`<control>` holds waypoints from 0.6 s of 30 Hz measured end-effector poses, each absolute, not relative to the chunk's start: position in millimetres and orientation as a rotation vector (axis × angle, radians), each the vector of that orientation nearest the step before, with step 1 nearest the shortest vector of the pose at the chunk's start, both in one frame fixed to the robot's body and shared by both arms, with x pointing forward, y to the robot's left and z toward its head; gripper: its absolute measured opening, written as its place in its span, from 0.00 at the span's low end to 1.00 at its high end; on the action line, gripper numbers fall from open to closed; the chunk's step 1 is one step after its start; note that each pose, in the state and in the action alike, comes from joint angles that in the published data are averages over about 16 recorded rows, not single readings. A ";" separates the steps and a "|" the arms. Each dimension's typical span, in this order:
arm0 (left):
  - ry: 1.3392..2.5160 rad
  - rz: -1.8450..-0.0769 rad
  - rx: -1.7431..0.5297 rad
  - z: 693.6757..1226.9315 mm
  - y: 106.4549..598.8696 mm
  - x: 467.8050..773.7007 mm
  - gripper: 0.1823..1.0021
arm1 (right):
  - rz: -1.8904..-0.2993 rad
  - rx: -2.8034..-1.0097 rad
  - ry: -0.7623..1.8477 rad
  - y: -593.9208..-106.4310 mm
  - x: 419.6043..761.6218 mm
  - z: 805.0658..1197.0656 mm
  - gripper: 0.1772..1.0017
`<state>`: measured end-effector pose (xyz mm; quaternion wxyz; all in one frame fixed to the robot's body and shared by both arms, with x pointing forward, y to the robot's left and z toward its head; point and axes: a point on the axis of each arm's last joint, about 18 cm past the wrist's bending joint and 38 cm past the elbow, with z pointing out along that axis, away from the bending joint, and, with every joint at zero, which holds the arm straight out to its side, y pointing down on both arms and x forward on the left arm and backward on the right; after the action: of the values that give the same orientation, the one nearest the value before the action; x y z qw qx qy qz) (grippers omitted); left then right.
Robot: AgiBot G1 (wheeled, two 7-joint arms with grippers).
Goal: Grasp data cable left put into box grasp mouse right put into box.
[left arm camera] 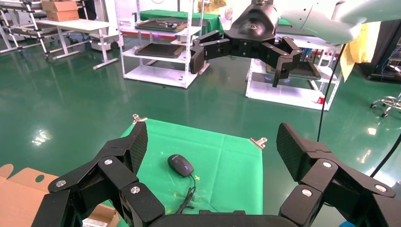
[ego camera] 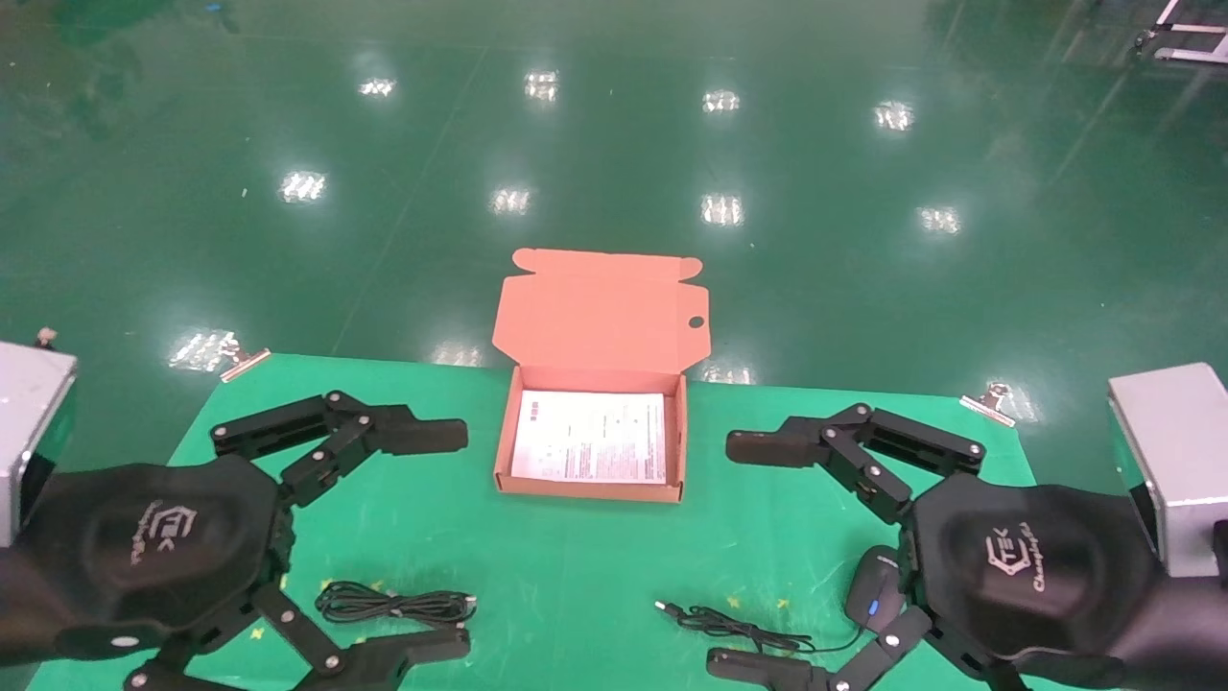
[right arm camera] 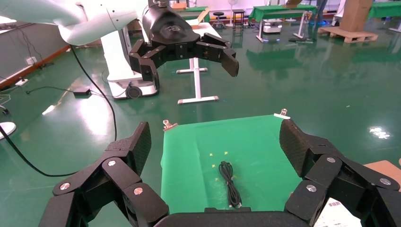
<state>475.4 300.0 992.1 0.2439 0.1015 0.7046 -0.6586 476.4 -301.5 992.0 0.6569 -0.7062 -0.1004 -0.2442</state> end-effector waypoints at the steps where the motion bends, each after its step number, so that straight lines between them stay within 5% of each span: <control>1: 1.924 -1.799 0.277 992.1 300.0 475.4 1.00 | -0.553 -1.600 -0.227 -301.5 476.4 992.0 1.00; 18: 1.925 -1.797 0.277 992.0 300.0 475.6 1.00 | -0.553 -1.600 -0.228 -301.6 476.3 992.0 1.00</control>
<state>475.6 300.0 992.0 0.2445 0.1014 0.7050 -0.6579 476.3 -301.6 992.0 0.6570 -0.7061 -0.1005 -0.2442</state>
